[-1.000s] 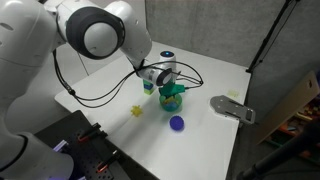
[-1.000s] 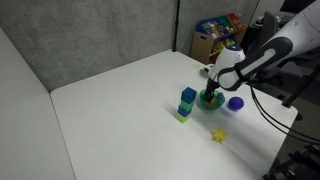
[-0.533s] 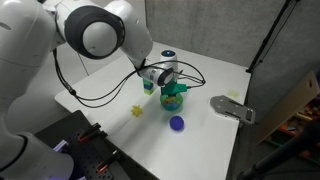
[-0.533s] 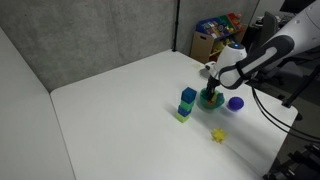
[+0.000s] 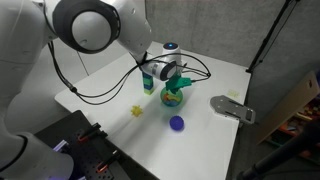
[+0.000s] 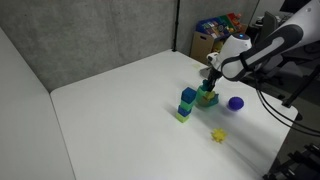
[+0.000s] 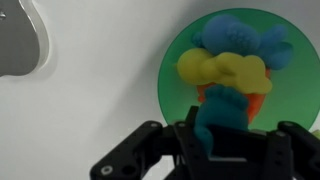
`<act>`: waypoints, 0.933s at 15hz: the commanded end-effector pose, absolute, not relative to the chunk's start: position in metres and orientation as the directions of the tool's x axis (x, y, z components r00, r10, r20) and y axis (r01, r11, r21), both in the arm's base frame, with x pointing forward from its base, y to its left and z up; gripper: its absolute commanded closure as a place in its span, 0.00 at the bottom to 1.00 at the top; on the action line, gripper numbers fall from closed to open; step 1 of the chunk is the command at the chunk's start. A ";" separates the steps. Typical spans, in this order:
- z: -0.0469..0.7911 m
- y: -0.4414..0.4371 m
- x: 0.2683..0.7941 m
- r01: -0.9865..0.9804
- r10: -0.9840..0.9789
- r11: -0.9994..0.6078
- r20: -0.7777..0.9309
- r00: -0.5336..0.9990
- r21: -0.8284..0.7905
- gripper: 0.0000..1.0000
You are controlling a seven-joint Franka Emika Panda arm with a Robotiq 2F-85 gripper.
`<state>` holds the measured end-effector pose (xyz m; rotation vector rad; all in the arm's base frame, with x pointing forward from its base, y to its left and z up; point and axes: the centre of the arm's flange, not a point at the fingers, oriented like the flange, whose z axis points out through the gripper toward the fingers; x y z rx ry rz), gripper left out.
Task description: Put the dark green toy on top of the stacked toy blocks
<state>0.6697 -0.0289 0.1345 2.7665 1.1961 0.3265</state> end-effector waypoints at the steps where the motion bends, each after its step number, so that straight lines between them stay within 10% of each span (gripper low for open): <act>1: 0.159 -0.033 0.667 0.689 0.718 -0.696 0.165 0.676 0.201 0.98; 14: 0.257 0.011 0.682 0.601 0.670 -0.742 0.288 0.685 0.297 0.97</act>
